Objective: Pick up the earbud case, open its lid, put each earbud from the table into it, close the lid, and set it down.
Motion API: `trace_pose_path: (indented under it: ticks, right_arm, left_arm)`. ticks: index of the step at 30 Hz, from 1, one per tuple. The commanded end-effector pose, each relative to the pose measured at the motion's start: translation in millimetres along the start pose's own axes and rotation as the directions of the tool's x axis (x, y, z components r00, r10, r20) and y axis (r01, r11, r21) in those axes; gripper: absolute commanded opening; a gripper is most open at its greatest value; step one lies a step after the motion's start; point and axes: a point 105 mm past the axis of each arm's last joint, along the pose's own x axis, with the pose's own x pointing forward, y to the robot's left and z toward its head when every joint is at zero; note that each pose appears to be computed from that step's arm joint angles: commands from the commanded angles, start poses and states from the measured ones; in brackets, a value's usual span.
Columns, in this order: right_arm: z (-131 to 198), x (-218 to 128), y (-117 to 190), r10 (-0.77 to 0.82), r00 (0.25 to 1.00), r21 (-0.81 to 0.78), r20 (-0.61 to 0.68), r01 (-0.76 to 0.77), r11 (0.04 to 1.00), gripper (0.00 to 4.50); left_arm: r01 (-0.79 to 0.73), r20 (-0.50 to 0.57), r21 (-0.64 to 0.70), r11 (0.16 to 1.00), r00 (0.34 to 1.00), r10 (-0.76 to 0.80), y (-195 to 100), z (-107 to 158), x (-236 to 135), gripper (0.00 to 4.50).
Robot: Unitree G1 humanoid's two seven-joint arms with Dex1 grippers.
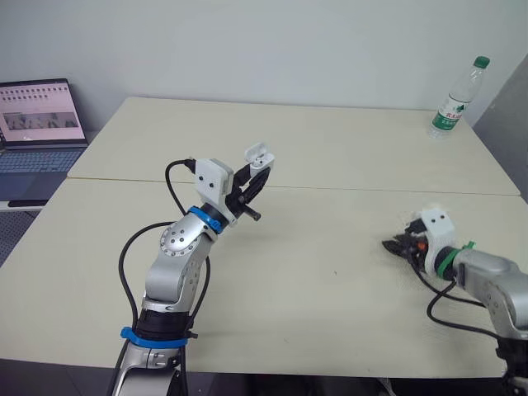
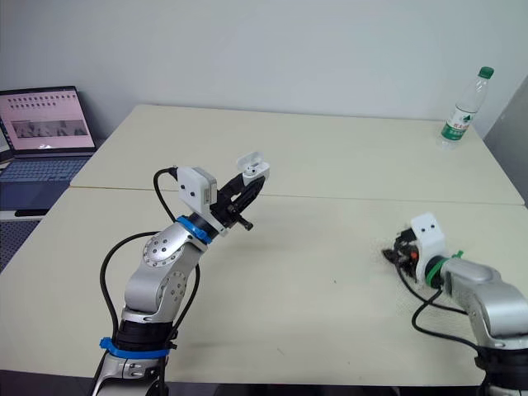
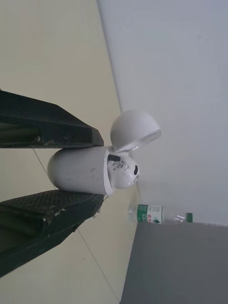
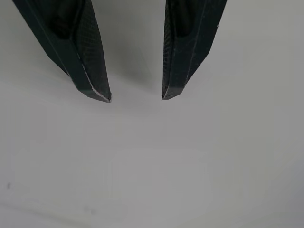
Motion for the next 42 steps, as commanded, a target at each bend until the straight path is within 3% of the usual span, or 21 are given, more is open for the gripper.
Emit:
trace_pose_path:
  ticks: [1, 6, 11, 17, 21, 37, 42]
  right_arm:
    - [29.8, -16.2, -10.1, 0.100, 0.992, -0.085, 0.078, -0.093, 0.992, 1.71]
    - [46.0, -33.2, -3.9, 0.330, 0.943, -0.336, -0.031, -0.321, 0.885, 1.71]
    - [40.1, -40.9, -4.4, 0.441, 0.873, -0.543, -0.207, -0.478, 0.691, 1.71]
    - [7.6, -51.9, -0.9, 0.514, 0.736, -0.634, -0.440, -0.660, 0.403, 1.71]
    - [-6.3, -52.0, -0.5, 0.517, 0.691, -0.656, -0.506, -0.697, 0.289, 1.71]
    - [-30.6, -48.4, -15.4, 0.427, 0.635, -0.691, -0.644, -0.722, 0.032, 1.71]
    - [-33.3, -35.6, -12.9, 0.448, 0.652, -0.715, -0.612, -0.698, 0.039, 1.71]
  left_arm:
    - [0.006, 0.037, 0.025, 1.000, 0.999, -0.007, -1.5, 11.1, 1.1, 0.79]
    - [0.011, 0.036, 0.020, 1.000, 0.999, -0.012, -2.9, 9.5, 1.5, 0.79]
    - [0.013, 0.038, 0.017, 1.000, 0.999, -0.014, -3.5, 8.8, 2.0, 0.79]
    - [0.006, 0.039, 0.015, 1.000, 0.999, -0.006, -4.5, 7.6, -0.5, 0.79]
    - [0.000, 0.040, 0.018, 1.000, 0.999, -0.001, -4.4, 7.7, -1.9, 0.79]
    - [-0.005, 0.036, 0.025, 1.000, 0.999, 0.004, -2.9, 8.5, -4.6, 0.79]
    - [0.001, 0.038, 0.027, 1.000, 0.999, -0.002, -3.4, 9.4, -2.4, 0.79]
